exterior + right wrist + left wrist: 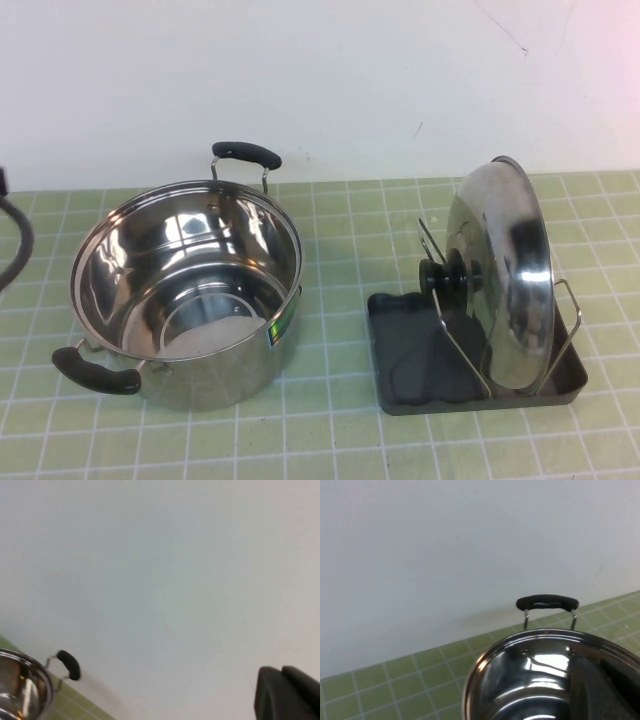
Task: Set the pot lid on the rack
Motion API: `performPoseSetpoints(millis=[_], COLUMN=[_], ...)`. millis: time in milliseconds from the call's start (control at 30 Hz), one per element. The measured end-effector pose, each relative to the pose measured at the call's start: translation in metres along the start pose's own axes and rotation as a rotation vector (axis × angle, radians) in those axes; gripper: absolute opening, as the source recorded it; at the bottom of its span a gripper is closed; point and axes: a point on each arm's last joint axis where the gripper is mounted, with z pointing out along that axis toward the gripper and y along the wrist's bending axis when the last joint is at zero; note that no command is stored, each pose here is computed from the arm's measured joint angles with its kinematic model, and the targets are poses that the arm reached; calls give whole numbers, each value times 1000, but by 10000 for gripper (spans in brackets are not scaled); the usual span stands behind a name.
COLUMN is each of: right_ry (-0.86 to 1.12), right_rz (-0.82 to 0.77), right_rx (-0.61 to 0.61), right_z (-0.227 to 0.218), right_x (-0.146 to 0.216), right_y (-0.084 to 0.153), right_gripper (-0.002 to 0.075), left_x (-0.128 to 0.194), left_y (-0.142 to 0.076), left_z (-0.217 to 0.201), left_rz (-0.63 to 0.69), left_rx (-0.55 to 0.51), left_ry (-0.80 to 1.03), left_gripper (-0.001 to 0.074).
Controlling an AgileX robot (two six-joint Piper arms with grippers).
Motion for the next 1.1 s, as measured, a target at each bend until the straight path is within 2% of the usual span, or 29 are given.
performPoseSetpoints(millis=[133, 333, 400, 467, 733, 900, 1100], right_ry=[10, -2, -8, -8, 11, 11, 11], right_rz=[-14, -16, -17, -16, -11, -11, -11], right_rx=[76, 11, -4, -10, -20, -21, -21], right_z=[-32, -66, -73, -76, -77, -77, -77], right_x=[19, 49, 56, 60, 69, 69, 69], right_y=[7, 33, 38, 41, 44, 44, 44], right_gripper=[-1, -1, -1, -1, -1, -1, -1], left_x=[11, 52, 69, 84, 133, 150, 162], left_y=[-11, -26, -29, -34, -62, -74, -79], left_z=[-19, -48, -50, -49, -38, -37, -38], left_rz=[-17, -21, -56, -95, -128, -140, -162], left_rx=[-121, -334, -365, -347, -120, -12, 36], left_ry=[-22, -65, -59, -46, 88, 149, 187], left_gripper=[1, 1, 0, 0, 0, 0, 0])
